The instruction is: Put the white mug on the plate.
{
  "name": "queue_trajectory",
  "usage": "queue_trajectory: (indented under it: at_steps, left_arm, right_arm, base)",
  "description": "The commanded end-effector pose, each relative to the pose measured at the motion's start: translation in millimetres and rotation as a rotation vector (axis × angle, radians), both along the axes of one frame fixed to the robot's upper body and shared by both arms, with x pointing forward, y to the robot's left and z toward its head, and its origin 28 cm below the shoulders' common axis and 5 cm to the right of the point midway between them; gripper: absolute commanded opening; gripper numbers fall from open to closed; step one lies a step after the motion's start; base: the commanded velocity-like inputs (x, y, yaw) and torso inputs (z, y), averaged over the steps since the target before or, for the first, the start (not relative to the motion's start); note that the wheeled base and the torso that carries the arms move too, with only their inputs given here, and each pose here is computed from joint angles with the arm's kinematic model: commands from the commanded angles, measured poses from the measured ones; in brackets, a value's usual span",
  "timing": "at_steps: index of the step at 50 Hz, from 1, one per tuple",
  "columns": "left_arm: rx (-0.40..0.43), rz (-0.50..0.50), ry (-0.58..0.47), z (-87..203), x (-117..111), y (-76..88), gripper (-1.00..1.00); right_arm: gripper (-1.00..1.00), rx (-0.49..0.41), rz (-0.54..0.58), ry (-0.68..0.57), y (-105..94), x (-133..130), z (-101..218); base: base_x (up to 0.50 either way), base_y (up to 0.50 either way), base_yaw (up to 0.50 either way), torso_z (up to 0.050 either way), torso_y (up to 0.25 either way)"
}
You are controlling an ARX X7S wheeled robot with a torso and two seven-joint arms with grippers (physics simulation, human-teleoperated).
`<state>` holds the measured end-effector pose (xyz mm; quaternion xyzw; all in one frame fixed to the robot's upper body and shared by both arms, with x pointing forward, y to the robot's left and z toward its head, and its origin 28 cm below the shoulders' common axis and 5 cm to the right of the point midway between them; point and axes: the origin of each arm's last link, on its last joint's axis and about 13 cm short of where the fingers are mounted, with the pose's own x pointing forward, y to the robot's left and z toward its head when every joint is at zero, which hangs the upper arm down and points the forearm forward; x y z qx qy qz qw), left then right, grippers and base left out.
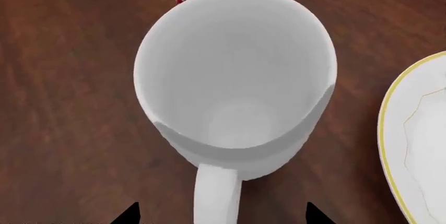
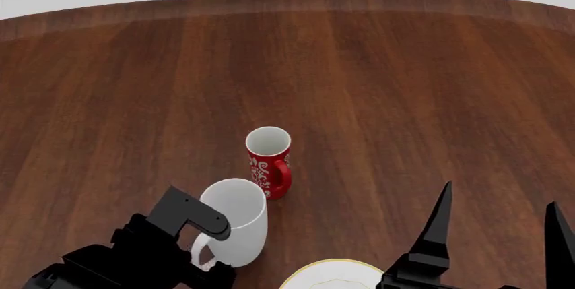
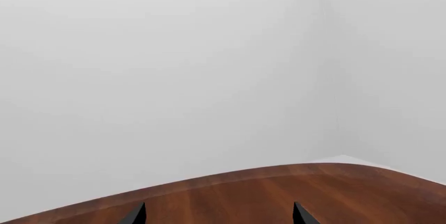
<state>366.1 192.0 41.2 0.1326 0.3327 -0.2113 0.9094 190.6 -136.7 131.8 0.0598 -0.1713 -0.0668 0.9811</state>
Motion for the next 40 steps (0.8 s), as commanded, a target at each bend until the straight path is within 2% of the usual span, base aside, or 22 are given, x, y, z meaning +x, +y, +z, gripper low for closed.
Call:
queue_trajectory:
  at_steps: [1,7,8,25,40]
  left_arm:
    - [-0.002,-0.002,0.007,-2,-1,0.0,1.0]
    - [-0.005,-0.003,0.01,-3,-2,0.1,1.0]
    - [-0.004,0.002,0.008,-3,-2,-0.1,-1.0]
    - [-0.005,0.018,-0.011,-1,0,0.2,-1.0]
    - [0.006,-0.014,-0.082,21,-5,-1.5,-1.0]
  right_arm:
    - [1.0,0.001,-0.001,0.001,0.3,0,0]
    - [1.0,0.002,0.0,0.001,0.4,0,-1]
    - [1.0,0.003,-0.001,0.002,0.3,0,-1]
    - [1.0,0.001,0.0,0.002,1.0,-3,0]
    - [1.0,-0.003,-0.002,-0.005,1.3,-7,2]
  base:
    - [0.0,0.0,0.0,0.0,0.0]
    - [0.0,0.0,0.0,0.0,0.0]
    - [0.0,0.0,0.0,0.0,0.0]
    - [0.0,0.0,0.0,0.0,0.0]
    - [0.0,0.0,0.0,0.0,0.0]
